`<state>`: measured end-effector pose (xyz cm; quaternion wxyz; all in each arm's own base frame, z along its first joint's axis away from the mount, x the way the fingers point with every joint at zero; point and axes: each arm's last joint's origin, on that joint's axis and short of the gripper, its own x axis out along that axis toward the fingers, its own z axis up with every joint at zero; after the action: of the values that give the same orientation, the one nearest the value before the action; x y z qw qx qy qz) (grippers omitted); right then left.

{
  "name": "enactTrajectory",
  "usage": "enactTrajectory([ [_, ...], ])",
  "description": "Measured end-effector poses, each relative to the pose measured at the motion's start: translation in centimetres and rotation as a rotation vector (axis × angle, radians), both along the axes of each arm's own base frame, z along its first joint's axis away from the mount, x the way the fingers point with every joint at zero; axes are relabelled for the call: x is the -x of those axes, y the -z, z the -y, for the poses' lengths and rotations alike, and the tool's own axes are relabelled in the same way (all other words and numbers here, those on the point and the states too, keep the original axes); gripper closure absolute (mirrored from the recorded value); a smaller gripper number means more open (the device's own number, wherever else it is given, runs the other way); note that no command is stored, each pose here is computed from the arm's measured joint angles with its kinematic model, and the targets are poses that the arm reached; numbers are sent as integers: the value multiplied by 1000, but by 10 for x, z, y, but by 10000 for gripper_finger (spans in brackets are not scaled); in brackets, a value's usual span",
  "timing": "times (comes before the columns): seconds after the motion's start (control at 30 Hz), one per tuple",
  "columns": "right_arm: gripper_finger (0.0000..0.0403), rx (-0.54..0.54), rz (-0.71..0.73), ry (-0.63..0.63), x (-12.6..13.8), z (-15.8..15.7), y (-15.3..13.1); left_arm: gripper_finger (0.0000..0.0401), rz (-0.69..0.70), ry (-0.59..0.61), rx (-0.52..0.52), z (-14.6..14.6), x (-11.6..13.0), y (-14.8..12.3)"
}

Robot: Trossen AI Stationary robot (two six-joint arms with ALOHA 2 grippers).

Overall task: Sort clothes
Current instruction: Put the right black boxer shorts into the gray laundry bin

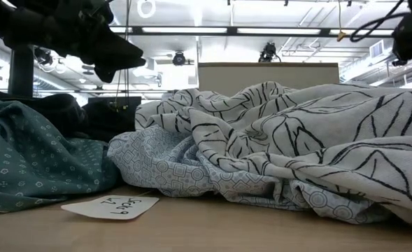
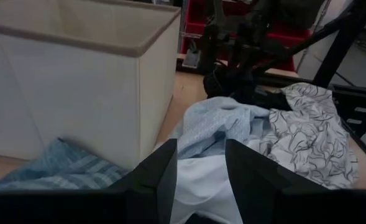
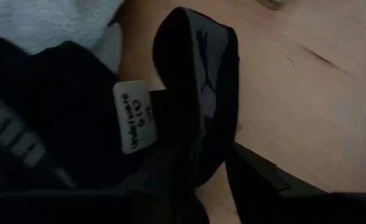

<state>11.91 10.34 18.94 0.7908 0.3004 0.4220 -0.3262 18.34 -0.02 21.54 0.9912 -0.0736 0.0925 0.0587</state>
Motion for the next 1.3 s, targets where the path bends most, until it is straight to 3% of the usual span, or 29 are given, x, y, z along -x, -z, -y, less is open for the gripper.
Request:
enactTrajectory([
  [0.23,391,-15,4,-6,-2,3,10,259,-26,-34,-8,-1,1,3],
  [0.47,398,21,-8,-9,-3,2,-5,259,-52,-41,-11,-1,1,5],
  [0.73,401,146,3,-43,-7,5,-70,259,-60,-47,-13,-1,1,6],
  [0.97,401,302,116,-109,-12,15,-134,259,-59,-61,-16,-2,1,6],
  [1.3,402,524,231,-151,-29,42,-201,259,-58,-61,-16,-2,1,6],
])
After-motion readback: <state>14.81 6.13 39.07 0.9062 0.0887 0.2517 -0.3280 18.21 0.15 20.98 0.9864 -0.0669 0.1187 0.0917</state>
